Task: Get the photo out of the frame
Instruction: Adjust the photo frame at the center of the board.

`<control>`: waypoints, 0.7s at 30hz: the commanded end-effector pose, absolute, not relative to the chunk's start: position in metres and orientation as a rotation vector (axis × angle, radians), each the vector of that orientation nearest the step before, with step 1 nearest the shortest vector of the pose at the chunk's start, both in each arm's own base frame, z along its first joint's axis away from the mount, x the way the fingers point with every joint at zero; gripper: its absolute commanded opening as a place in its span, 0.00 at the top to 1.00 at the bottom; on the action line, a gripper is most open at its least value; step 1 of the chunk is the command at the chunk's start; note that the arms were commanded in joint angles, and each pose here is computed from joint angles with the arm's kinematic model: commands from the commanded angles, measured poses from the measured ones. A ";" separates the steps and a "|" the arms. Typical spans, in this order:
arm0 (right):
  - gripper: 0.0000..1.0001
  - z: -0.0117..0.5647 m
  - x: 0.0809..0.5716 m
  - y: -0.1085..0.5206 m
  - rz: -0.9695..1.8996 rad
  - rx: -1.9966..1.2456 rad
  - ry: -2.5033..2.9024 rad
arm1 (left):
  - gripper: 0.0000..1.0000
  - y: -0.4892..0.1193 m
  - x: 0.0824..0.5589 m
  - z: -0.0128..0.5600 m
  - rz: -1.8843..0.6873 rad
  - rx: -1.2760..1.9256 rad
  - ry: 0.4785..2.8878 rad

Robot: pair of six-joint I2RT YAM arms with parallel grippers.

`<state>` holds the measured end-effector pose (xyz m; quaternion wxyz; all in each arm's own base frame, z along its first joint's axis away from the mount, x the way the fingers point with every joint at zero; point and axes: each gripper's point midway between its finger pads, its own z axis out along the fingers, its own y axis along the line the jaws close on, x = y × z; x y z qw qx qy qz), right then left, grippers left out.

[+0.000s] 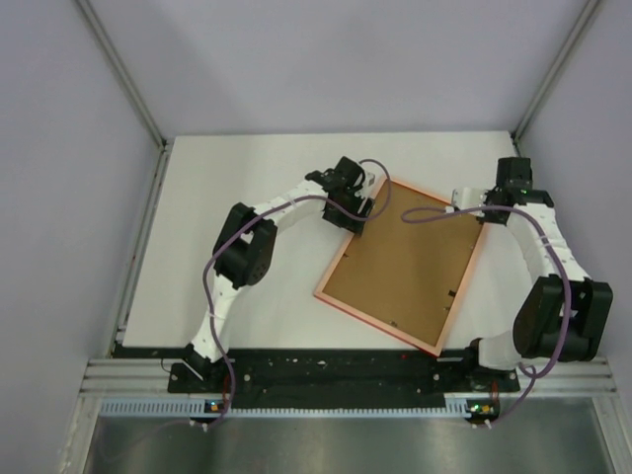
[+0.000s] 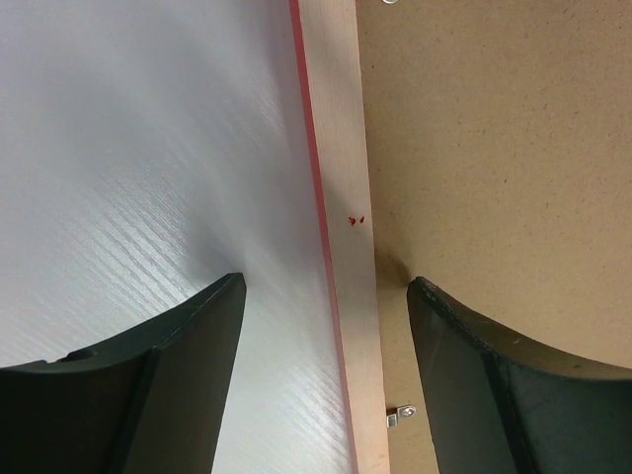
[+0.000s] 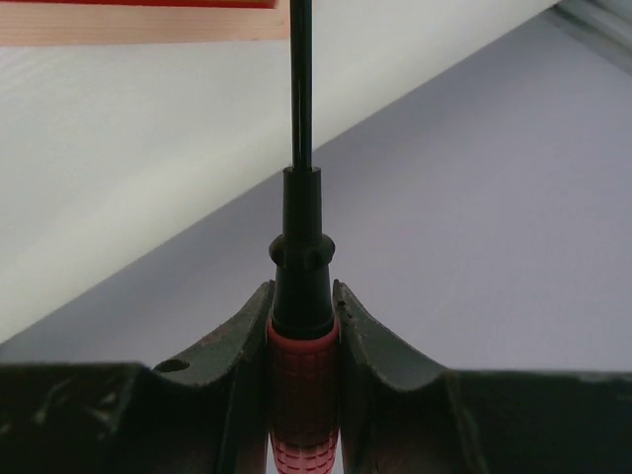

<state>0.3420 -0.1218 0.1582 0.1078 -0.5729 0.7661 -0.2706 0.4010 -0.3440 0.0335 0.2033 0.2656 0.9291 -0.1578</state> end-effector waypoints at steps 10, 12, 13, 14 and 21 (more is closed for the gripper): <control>1.00 0.219 0.404 -0.134 -1.258 -2.311 1.593 | 0.28 -0.343 0.401 0.060 -0.443 0.761 2.533; 1.00 0.216 0.404 -0.134 -1.259 -2.381 1.548 | 0.28 -0.343 0.403 0.061 -0.440 0.755 2.530; 1.00 0.216 0.404 -0.135 -1.266 -2.409 1.535 | 0.28 -0.343 0.403 0.061 -0.438 0.752 2.531; 1.00 0.213 0.403 -0.135 -1.263 -2.445 1.520 | 0.28 -0.342 0.404 0.061 -0.434 0.749 2.529; 1.00 0.189 0.391 -0.142 -1.212 -2.677 1.471 | 0.31 -0.339 0.415 0.051 -0.363 0.701 2.542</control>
